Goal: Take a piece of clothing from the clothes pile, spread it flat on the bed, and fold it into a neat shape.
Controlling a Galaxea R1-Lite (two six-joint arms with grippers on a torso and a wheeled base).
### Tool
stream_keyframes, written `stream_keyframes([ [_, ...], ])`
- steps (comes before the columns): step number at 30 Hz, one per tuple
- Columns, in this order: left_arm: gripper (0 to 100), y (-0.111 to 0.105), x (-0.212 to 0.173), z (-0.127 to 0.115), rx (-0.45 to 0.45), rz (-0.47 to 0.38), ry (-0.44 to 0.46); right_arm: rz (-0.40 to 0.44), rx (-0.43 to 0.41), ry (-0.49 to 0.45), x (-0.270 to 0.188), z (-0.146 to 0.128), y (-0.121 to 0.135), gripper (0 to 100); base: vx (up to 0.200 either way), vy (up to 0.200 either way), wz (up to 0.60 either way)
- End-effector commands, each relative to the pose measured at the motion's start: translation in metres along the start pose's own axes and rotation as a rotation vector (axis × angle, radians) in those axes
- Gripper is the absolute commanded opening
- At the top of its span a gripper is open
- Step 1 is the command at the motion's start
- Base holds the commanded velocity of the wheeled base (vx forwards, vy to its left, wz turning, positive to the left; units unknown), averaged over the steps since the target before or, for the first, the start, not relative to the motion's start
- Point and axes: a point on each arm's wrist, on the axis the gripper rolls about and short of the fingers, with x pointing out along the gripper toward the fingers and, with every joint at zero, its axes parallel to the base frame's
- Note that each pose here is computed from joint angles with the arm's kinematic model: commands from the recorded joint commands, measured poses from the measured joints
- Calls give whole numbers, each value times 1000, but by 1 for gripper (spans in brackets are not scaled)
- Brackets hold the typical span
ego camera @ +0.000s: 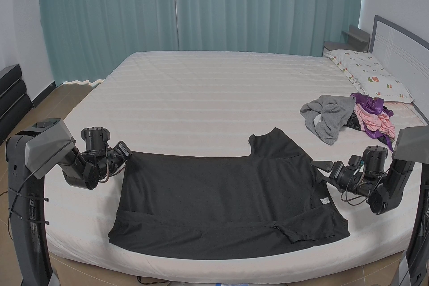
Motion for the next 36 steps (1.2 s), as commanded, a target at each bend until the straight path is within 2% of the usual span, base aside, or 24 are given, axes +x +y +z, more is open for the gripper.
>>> stream_keyframes([
  [1,0,-4,-9,2,-4,-7,-3,26,-34,-1,41,29,19,100,0,0,0],
  [8,0,-5,-10,1,-3,-10,0,-29,-57,17,80,62,21,100,0,0,0],
  [11,0,-4,-10,-1,-3,-7,6,-79,-65,4,95,67,16,100,0,0,0],
  [16,0,-4,-10,0,-10,-6,5,-128,-72,54,114,70,9,100,0,0,0],
  [17,0,-3,-10,-1,-10,-4,7,-135,-97,66,120,70,5,100,0,0,0],
  [21,0,-3,-9,-1,-10,-3,8,-133,-169,80,133,68,-5,100,0,0,0],
  [35,0,-2,-9,-1,-12,-5,12,-88,-194,76,157,67,0,100,0,0,0],
  [36,0,-2,-9,-1,-12,-5,12,-88,-194,76,157,67,0,0,0,0,0],
])
